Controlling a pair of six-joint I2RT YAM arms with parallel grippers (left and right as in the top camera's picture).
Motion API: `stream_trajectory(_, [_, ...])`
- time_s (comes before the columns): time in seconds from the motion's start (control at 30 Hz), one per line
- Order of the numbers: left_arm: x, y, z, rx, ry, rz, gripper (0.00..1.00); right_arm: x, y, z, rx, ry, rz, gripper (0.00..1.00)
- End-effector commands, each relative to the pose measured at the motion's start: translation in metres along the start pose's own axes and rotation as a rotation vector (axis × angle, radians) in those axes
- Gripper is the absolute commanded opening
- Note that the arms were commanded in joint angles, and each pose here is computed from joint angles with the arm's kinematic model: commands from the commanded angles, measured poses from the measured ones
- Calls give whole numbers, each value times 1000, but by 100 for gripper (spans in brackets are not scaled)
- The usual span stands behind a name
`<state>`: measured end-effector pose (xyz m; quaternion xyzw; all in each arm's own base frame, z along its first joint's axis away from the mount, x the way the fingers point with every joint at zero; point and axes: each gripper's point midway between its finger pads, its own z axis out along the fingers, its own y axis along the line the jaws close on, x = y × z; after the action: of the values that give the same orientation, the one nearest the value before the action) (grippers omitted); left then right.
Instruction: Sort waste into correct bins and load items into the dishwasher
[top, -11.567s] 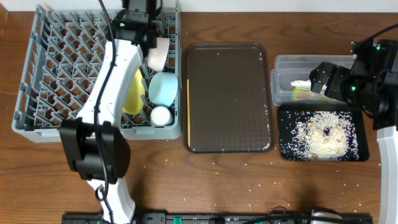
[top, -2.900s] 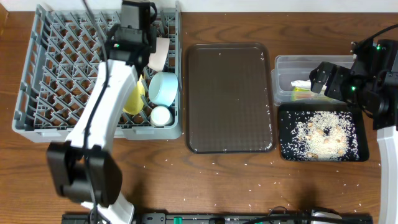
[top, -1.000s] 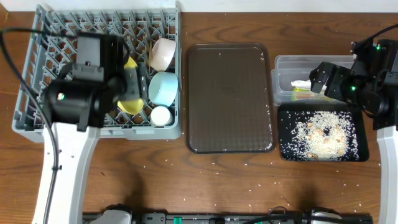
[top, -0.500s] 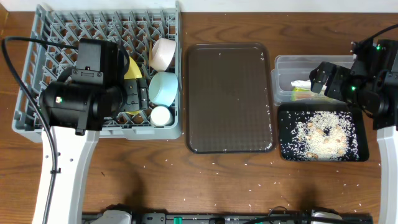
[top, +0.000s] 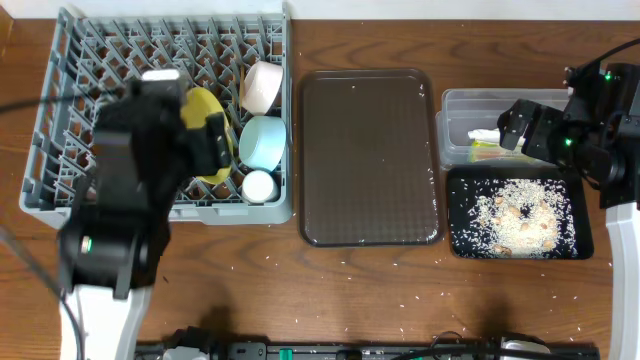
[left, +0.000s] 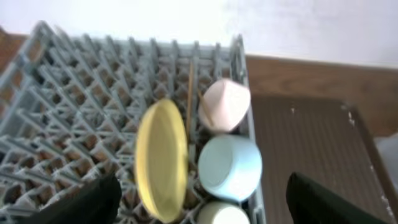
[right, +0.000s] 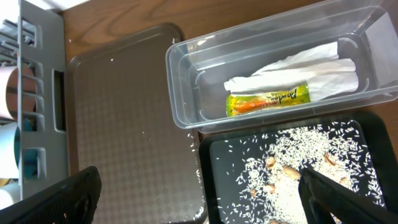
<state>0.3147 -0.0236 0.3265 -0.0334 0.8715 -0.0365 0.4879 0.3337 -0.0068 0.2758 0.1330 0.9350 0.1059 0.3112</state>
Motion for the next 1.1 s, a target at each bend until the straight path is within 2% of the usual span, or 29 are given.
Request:
stream_trajectory(0.0, [19,20,-6,-45,-71,-4,85,-1,-3,0,7,-3,-3,99])
stream_trajectory(0.23, [75,46,-16,-91,-214,-34,85,-1,-3,0,7,-3,-3,99])
stream_trajectory(0.67, [135,60,-6,-105,-443,-32,85,-1,-3,0,7,-3,-3,99])
stream_trajectory(1.07, [170,64,18,-107,-448,-21,85,-1,-3,0,7,-3,-3,99])
